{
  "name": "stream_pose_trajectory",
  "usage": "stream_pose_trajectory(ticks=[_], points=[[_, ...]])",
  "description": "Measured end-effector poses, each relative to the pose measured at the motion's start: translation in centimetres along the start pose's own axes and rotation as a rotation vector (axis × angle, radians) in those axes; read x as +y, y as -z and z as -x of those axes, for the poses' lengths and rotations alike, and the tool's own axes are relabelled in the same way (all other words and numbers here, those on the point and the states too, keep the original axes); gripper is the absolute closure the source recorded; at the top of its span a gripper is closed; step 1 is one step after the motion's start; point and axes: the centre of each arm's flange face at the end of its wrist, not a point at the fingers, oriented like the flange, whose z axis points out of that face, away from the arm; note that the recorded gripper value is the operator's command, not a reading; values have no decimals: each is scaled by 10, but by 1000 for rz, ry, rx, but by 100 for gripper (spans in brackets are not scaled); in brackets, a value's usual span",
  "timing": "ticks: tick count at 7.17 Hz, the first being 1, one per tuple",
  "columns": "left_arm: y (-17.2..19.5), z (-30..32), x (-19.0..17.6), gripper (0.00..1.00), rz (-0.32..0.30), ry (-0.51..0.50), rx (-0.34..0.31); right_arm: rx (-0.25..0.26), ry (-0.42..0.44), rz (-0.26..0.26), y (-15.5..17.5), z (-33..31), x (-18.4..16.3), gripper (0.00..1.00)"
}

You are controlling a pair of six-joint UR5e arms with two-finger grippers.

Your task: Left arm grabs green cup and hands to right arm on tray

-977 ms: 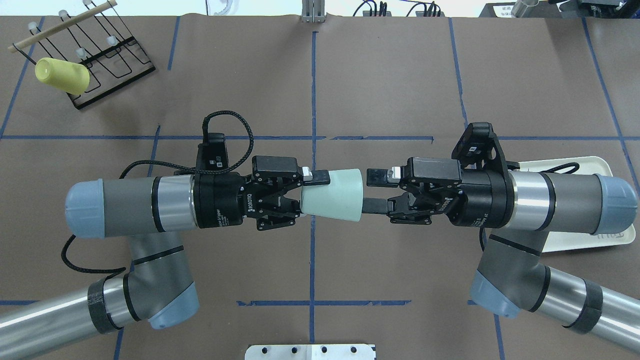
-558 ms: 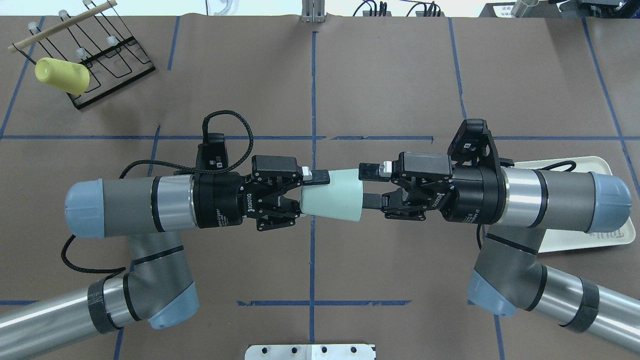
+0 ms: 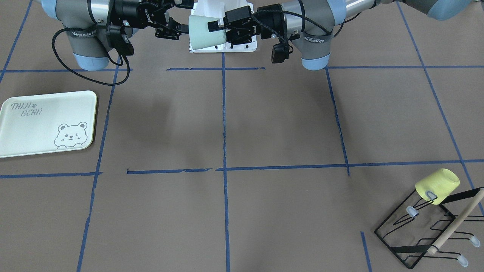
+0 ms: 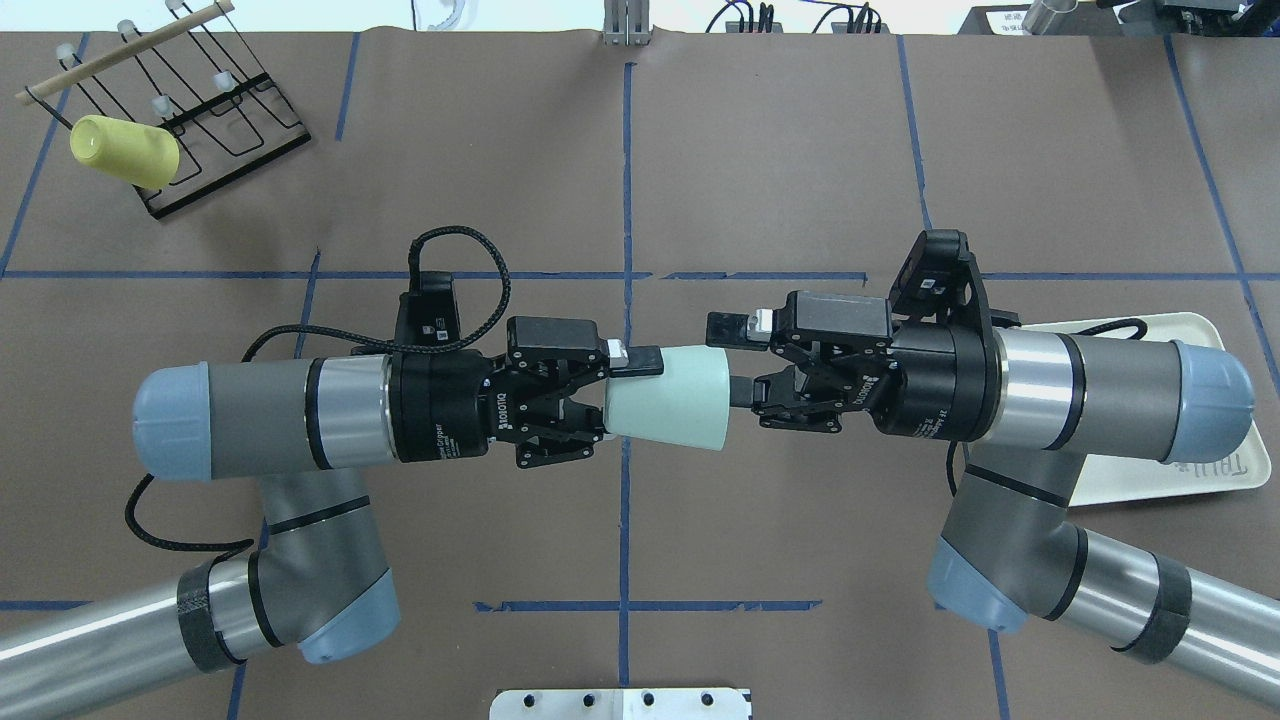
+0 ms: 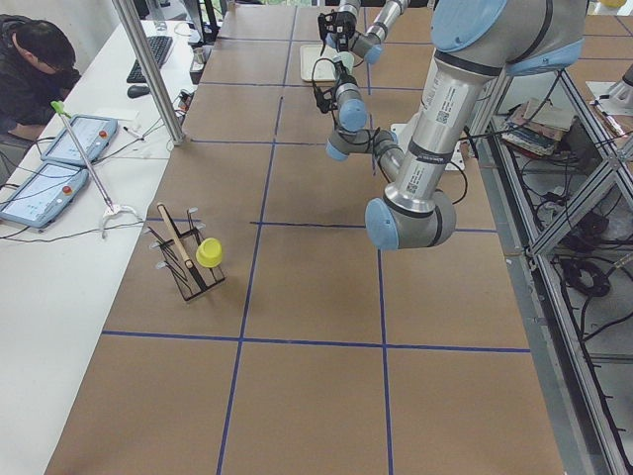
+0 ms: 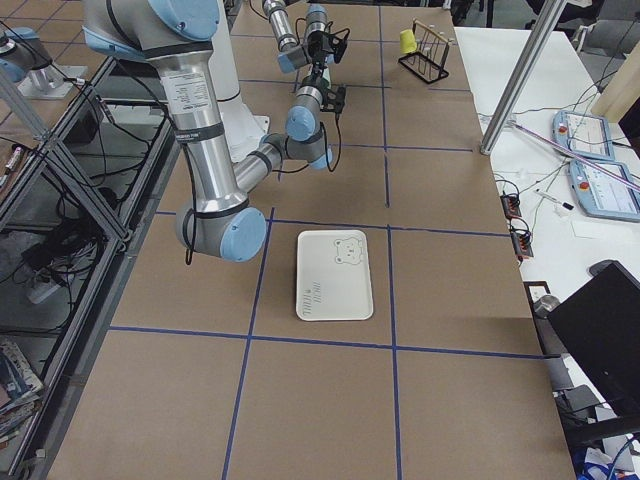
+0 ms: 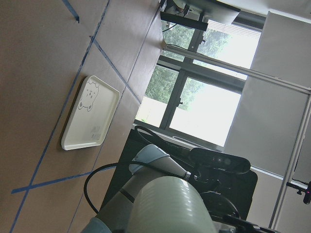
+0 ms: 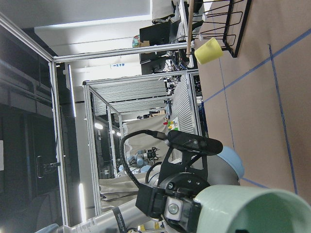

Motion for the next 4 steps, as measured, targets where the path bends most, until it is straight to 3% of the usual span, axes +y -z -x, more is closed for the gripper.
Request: stream_pose_trajectory(ticks=[3,4], points=[[0,0,1,59,2,0,1,16,-6,-8,-1,-5,-3,50],[0,0,1,59,2,0,1,24,-9,-11,-1,-7,-3,51]])
